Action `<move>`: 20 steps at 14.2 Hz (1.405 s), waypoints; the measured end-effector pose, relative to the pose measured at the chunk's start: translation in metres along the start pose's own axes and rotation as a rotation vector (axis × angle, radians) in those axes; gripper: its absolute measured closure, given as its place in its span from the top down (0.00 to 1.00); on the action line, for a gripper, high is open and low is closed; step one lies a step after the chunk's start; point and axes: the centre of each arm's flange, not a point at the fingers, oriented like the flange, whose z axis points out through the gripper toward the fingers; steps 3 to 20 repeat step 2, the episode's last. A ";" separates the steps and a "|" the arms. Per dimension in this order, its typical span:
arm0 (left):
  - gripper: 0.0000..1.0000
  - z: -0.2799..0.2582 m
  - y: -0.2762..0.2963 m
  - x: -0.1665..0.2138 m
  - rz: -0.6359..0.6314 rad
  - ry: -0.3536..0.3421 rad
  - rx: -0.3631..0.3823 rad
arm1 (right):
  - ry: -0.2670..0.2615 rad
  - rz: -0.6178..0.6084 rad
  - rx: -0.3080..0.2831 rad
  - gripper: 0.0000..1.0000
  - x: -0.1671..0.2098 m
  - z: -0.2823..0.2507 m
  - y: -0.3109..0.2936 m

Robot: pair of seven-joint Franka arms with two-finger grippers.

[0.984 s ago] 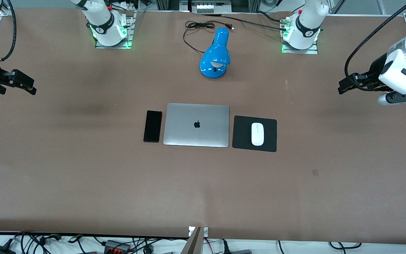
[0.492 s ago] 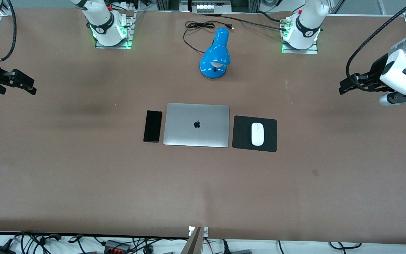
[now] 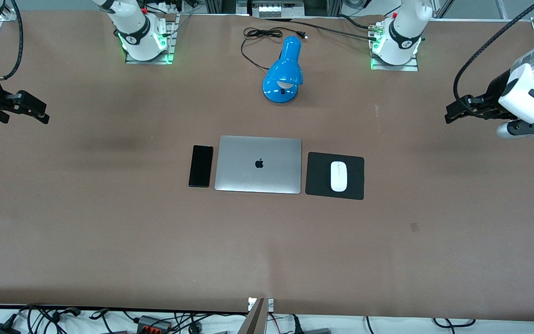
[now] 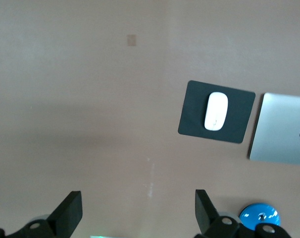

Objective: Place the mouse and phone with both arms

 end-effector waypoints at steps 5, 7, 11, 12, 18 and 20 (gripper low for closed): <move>1.00 0.000 0.000 0.000 0.080 0.000 0.000 | 0.000 0.000 0.000 1.00 0.000 0.000 0.000; 1.00 0.000 0.000 0.000 0.080 0.000 0.000 | 0.000 0.000 0.000 1.00 0.000 0.000 0.000; 1.00 0.000 0.000 0.000 0.080 0.000 0.000 | 0.000 0.000 0.000 1.00 0.000 0.000 0.000; 1.00 0.000 0.000 0.000 0.080 0.000 0.000 | 0.000 0.000 0.000 1.00 0.000 0.000 0.000; 1.00 0.000 0.000 0.000 0.080 0.000 0.000 | 0.000 0.000 0.000 1.00 0.000 0.000 0.000; 1.00 0.000 0.000 0.000 0.080 0.000 0.000 | 0.000 0.000 0.000 1.00 0.000 0.000 0.000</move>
